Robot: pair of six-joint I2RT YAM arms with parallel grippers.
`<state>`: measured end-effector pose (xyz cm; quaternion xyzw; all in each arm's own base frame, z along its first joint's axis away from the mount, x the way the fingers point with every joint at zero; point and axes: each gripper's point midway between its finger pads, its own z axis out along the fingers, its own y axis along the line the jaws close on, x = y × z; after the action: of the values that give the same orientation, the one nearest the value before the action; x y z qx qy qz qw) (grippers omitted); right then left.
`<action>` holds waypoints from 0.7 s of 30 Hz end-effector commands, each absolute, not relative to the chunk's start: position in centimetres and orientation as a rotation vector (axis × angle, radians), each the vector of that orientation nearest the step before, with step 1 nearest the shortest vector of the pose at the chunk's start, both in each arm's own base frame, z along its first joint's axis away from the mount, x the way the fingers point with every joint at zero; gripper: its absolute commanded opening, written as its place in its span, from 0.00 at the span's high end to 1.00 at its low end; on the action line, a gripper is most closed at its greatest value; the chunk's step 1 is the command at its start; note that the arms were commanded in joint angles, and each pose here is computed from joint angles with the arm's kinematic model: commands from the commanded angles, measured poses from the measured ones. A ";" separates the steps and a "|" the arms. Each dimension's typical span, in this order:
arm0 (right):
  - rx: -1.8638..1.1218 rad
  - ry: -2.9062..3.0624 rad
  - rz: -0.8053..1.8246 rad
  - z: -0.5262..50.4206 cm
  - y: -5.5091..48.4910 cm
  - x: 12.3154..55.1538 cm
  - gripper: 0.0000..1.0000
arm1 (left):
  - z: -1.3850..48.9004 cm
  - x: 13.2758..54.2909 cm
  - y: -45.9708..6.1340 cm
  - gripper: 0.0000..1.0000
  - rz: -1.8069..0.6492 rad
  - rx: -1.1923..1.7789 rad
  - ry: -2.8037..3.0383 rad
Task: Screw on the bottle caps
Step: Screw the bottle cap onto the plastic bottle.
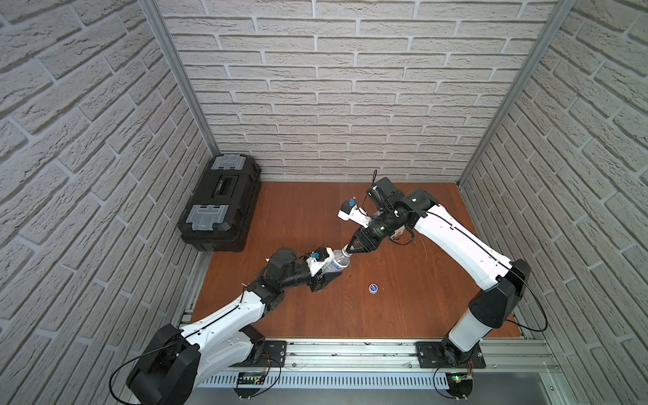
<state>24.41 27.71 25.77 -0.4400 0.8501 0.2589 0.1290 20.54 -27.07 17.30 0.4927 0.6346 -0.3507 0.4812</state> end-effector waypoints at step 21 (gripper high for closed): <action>-1.181 2.540 0.976 24.3 29.7 24.1 0.66 | 26.6 20.9 -27.0 0.57 -0.752 1.053 1.165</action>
<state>25.04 28.97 25.40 -0.3984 0.8539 0.3152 0.1128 20.89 -26.12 17.28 0.4695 0.6413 -0.3283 0.5104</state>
